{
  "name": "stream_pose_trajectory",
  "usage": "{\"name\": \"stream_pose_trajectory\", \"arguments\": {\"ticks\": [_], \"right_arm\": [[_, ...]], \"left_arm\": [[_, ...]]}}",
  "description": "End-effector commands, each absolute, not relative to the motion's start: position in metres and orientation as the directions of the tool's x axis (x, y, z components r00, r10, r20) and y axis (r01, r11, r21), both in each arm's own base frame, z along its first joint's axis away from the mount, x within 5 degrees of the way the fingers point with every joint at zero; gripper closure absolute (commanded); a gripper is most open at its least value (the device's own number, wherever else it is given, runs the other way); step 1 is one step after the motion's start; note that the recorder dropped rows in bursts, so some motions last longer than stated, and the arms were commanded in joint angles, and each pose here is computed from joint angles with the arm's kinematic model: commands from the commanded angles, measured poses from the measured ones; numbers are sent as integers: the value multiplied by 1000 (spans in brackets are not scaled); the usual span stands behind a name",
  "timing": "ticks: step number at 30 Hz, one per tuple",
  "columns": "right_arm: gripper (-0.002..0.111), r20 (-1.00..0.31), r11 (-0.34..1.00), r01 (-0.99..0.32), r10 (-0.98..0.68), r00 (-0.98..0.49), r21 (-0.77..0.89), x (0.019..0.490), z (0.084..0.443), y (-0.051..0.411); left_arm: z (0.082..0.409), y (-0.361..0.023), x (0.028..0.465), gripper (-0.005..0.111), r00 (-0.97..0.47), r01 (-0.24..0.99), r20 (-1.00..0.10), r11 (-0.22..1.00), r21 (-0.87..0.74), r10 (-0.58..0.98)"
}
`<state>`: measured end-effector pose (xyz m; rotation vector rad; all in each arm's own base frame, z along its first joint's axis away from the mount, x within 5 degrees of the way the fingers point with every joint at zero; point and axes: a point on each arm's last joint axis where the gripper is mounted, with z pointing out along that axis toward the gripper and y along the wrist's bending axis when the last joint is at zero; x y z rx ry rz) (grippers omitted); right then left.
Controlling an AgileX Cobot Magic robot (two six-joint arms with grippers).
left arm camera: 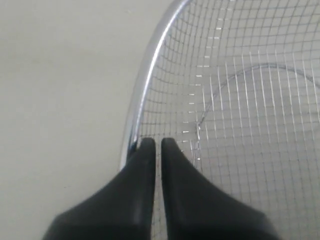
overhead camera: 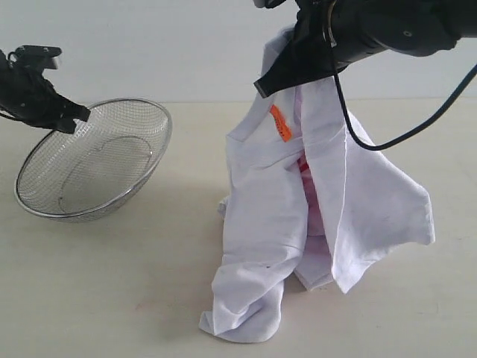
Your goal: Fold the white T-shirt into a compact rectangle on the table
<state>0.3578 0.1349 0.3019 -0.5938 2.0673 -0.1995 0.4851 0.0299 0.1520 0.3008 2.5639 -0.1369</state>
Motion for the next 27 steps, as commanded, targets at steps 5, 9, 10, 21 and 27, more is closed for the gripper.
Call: {"name": "stream_pose_trajectory", "arguments": {"ticks": [5,9,10,21,27], "right_arm": [[109,-776,872,-344,-475,-415,-349,361,301,137],[109,-761,871,-345,-479,-438,-350,363,293,137],[109,-757,870,-346,-481,-442,-351,364,291,138],[109,-758,873,-346,-476,-446,-344,364,290,138],[109,-756,870,-347,-481,-443,-350,364,290,138]], "left_arm": [[158,29,484,102,-833,255,-534,957,-138,146],[158,31,487,102,-819,227,-556,970,-88,141],[158,32,488,102,-818,219,-557,973,-72,143],[173,65,492,102,-808,145,-580,989,-20,106],[219,39,488,102,-782,266,-613,950,-162,114]]}}
